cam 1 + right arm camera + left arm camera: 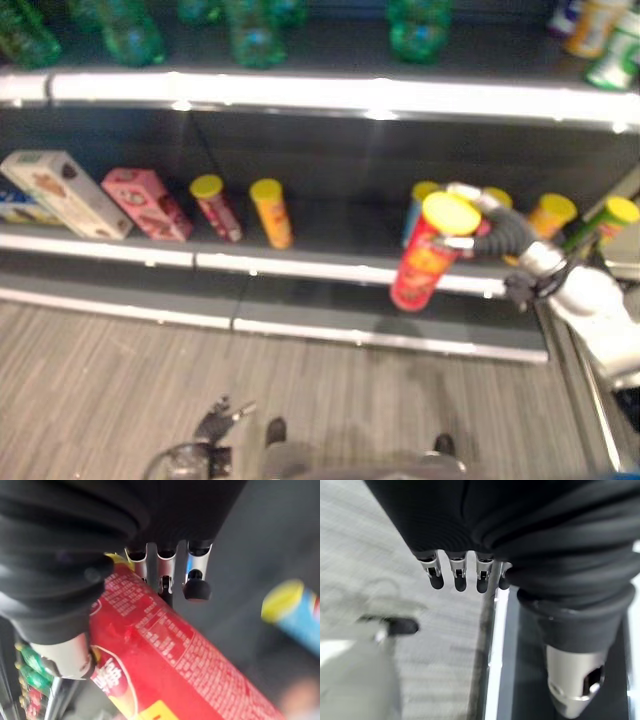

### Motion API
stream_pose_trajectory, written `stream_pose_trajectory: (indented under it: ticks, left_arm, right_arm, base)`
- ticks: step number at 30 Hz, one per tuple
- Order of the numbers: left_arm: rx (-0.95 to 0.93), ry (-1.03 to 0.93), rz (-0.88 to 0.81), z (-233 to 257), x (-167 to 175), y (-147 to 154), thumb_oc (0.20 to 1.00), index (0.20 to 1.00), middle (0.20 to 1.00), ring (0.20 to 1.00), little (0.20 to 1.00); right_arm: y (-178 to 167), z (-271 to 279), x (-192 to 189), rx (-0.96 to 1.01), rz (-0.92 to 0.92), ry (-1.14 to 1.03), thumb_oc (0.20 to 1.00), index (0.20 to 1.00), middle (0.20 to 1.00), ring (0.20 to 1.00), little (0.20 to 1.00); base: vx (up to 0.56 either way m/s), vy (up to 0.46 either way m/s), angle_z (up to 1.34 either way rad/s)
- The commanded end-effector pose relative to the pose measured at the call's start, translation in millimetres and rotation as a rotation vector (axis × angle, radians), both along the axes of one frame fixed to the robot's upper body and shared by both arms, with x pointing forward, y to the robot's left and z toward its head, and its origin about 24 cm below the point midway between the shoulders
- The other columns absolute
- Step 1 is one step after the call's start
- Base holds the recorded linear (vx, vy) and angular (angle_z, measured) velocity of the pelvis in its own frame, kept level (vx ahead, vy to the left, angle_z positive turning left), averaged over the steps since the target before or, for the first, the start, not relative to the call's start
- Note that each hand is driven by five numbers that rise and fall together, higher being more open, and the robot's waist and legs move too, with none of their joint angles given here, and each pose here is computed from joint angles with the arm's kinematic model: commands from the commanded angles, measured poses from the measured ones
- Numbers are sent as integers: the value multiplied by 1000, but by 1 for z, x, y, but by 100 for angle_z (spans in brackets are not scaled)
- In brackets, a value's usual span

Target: Put the goods on the table back onto the shelves and tidy them up.

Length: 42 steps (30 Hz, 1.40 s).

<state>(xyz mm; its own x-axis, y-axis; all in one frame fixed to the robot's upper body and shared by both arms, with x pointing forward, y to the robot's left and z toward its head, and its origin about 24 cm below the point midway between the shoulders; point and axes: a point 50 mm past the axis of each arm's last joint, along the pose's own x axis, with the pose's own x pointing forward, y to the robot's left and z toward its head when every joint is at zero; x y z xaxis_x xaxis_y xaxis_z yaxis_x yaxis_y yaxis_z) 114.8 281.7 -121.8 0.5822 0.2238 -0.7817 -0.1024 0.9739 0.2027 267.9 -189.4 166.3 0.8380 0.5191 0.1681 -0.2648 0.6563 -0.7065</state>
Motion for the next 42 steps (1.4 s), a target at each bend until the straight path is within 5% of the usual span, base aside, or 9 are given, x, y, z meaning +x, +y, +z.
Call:
stream_pose_trajectory:
  ticks: [1,8,25,42]
  left_arm:
    - [45,-1,-55,3,-7,5,1000,1000,1000,1000,1000]
    - [90,16,6,6,-16,22,1000,1000,1000,1000,1000]
    - [5,-134,-25,13,22,-11,1000,1000,1000,1000,1000]
    - [31,-233,-72,26,43,-22,1000,1000,1000,1000,1000]
  right_arm:
    - [3,46,4,-65,18,-215,200,200,200,200,200]
    - [8,53,17,-113,-12,-272,200,200,200,200,200]
    - [23,63,29,-205,-53,-391,200,200,200,200,200]
    - [-15,107,54,-156,-513,-761,200,200,200,200,200]
  base:
    - [-2,306,-20]
    - [-24,79,-23]
    - [-58,-42,15]
    - [-47,-2,7]
